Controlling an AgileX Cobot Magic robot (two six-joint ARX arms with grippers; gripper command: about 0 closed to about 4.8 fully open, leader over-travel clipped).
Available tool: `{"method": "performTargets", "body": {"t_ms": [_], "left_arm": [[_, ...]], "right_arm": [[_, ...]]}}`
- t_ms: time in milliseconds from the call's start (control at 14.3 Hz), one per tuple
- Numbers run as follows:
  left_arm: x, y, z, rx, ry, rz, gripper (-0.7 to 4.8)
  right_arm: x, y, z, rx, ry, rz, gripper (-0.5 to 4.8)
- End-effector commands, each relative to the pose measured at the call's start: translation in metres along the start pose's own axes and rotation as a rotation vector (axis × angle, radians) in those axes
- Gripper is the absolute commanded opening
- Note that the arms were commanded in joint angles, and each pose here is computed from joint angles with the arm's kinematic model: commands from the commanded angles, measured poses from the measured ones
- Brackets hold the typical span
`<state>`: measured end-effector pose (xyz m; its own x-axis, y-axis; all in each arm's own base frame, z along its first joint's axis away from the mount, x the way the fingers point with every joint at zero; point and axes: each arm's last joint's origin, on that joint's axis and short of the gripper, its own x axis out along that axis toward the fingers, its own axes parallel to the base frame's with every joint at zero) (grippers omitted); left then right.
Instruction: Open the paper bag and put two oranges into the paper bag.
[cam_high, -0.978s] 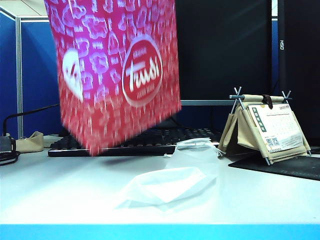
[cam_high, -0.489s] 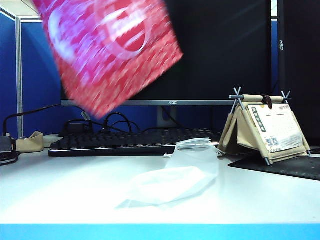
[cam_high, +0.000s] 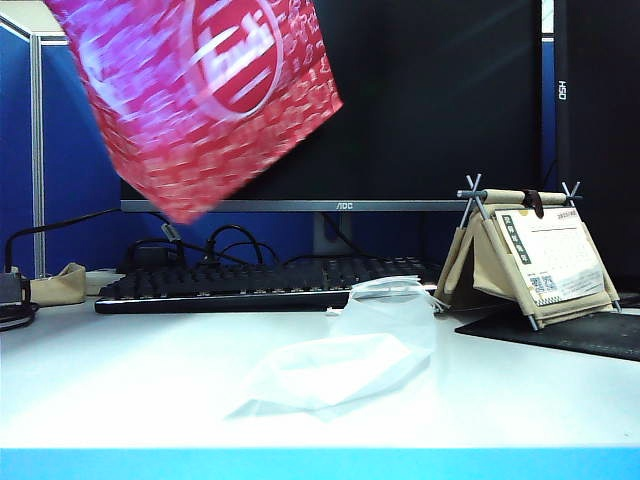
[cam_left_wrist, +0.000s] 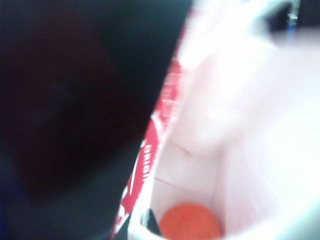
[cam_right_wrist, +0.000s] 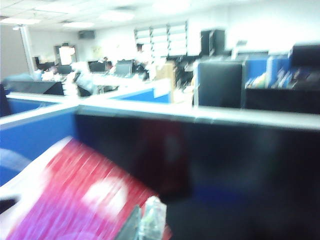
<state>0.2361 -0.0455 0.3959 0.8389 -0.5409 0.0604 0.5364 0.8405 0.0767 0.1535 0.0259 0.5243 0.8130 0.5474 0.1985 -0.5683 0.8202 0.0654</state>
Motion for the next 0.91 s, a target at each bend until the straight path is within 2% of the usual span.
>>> {"method": "performTargets", "body": {"t_ms": [70,210,349,489,559,699,908], "left_arm": [[0.0,-0.001,-0.012,-0.04,0.011,-0.019,-0.05],[0.001,-0.002,-0.027,-0.052,0.035,-0.028,-0.05],[-0.002,-0.004,-0.037,-0.034,-0.002,-0.047,-0.05],[-0.014,-0.009,-0.035,-0.033,-0.061,-0.043,-0.05],[-0.027,-0.016,-0.033,-0.047,-0.13,-0.043,-0.05],[-0.044,-0.022,-0.039,-0.052,-0.165,-0.009,-0.05],[-0.067,-0.034,-0.079,-0.104,-0.147,0.048,-0.05]], "right_arm": [[-0.019,0.0,-0.023,0.03,0.011,-0.036,-0.06],[-0.029,-0.001,-0.061,0.084,0.016,-0.037,-0.06],[-0.041,-0.004,-0.113,0.082,0.001,-0.023,-0.06],[-0.051,-0.005,-0.158,0.176,-0.052,0.001,-0.06],[-0.055,-0.006,-0.174,0.208,-0.048,-0.004,-0.06],[-0.055,-0.006,-0.183,0.223,-0.009,0.031,-0.06],[-0.055,-0.007,-0.186,0.222,0.008,0.043,-0.06]]}}
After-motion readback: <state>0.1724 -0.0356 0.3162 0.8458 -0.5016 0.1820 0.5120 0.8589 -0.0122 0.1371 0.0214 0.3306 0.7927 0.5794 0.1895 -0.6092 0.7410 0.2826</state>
